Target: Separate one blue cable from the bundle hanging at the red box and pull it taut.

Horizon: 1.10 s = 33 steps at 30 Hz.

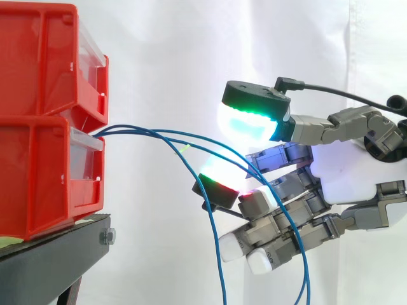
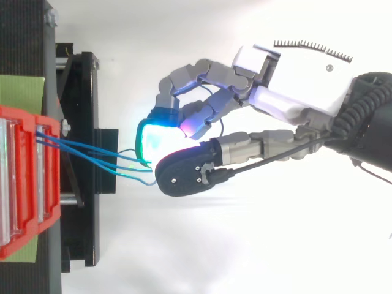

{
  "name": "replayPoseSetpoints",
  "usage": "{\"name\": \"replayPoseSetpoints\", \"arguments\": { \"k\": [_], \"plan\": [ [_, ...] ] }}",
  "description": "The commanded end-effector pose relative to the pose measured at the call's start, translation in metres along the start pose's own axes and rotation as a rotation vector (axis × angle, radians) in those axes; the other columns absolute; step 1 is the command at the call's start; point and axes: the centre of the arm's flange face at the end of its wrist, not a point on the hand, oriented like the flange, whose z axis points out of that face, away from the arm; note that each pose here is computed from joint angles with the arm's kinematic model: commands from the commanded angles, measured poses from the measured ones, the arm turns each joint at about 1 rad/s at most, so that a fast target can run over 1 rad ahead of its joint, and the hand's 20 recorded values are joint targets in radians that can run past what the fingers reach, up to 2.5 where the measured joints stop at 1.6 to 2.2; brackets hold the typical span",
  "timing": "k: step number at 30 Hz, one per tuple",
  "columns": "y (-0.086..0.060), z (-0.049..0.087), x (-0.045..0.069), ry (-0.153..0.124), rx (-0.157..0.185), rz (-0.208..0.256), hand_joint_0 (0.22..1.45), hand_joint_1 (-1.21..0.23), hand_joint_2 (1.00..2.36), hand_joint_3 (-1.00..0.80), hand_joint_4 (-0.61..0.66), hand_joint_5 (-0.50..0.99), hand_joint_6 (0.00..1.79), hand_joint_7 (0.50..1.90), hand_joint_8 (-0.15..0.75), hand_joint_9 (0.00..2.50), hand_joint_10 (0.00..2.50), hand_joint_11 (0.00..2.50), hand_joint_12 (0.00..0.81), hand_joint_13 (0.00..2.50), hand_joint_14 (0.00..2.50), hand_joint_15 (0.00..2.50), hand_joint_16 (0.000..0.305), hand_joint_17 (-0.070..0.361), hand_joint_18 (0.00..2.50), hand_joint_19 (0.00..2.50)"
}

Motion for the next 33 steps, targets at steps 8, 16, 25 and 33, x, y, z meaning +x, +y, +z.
{"name": "replayPoseSetpoints", "arguments": {
  "k": [8, 16, 25, 33],
  "plan": [
    [0.0, 0.0, 0.001, -0.002, -0.003, 0.001, 0.5, -0.69, 1.0, -0.5, 0.11, -0.23, 0.87, 0.93, 0.29, 1.0, 0.02, 1.16, 0.356, 0.94, 0.02, 0.71, 0.054, 0.121, 0.6, 0.57],
    [0.0, 0.0, 0.001, -0.008, -0.003, 0.001, 0.58, -0.8, 1.0, -0.5, 0.09, -0.24, 0.87, 0.92, 0.257, 0.97, 0.02, 1.18, 0.333, 0.94, 0.02, 0.73, 0.05, 0.112, 0.59, 0.57],
    [-0.01, -0.002, 0.003, -0.017, -0.008, 0.008, 0.55, -0.87, 1.0, -0.5, 0.09, -0.25, 0.88, 0.91, 0.258, 0.94, 0.02, 1.17, 0.339, 0.93, 0.02, 0.72, 0.052, 0.116, 0.61, 0.57],
    [-0.012, -0.003, 0.004, -0.02, -0.018, 0.02, 0.64, -0.89, 1.0, -0.5, 0.06, -0.25, 0.88, 0.92, 0.24, 0.92, 0.02, 1.17, 0.324, 0.94, 0.02, 0.72, 0.05, 0.111, 0.6, 0.55]
  ]
}}
